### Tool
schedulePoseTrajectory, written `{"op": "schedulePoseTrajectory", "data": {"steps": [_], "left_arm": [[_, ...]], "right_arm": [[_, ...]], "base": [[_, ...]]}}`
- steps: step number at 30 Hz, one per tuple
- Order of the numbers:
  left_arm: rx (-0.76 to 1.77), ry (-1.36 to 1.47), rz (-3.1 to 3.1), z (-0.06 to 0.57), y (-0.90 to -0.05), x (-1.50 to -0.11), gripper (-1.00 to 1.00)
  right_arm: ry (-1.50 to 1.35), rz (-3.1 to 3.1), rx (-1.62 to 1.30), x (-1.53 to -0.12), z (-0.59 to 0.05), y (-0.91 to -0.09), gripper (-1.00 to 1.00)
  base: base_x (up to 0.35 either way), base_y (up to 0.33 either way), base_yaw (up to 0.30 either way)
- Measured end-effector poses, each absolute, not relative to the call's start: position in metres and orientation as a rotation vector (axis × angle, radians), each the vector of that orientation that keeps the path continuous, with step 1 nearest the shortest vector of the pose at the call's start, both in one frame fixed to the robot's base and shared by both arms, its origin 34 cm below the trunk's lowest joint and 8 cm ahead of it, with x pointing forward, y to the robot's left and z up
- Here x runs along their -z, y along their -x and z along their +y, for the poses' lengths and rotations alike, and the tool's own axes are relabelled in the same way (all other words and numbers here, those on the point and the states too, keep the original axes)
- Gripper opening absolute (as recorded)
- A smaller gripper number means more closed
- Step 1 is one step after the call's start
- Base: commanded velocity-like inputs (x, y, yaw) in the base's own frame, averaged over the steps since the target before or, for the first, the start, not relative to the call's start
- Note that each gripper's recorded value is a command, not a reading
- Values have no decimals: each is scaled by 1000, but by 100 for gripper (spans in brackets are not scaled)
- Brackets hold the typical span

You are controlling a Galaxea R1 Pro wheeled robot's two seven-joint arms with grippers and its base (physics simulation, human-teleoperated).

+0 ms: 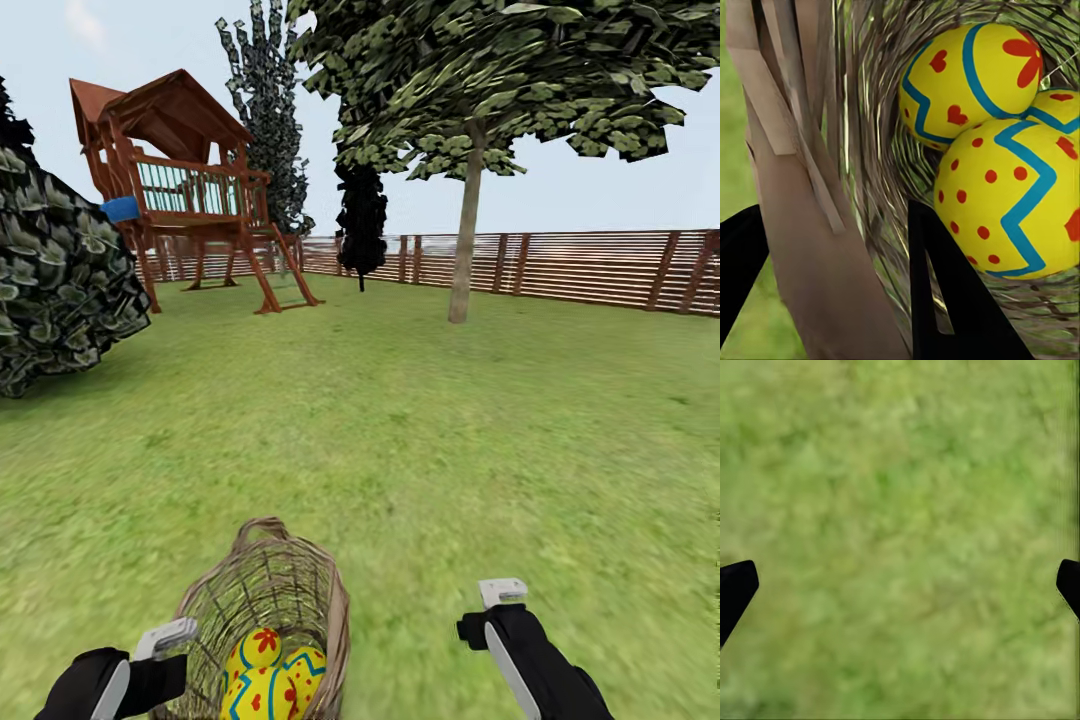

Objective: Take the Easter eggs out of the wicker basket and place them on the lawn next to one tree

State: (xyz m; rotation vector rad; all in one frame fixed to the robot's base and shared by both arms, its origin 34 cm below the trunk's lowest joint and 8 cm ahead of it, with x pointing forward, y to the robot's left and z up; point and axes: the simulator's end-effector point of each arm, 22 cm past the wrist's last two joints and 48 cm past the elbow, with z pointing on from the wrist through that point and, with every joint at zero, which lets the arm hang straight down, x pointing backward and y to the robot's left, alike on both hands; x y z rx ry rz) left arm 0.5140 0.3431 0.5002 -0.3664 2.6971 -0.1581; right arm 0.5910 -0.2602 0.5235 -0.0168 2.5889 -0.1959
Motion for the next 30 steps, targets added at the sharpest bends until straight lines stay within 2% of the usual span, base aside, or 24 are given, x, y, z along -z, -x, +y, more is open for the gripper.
{"op": "schedulePoseTrajectory", "data": {"steps": [21,30], "left_arm": [[100,358,2695,364,-514,-503,-100],[112,363,2693,362,-514,-504,-100]], "right_arm": [[15,2593,194,-523,-260,-590,100],[17,2593,193,-523,-259,-590,100]], "base": [[343,0,-296],[343,0,-19]]}}
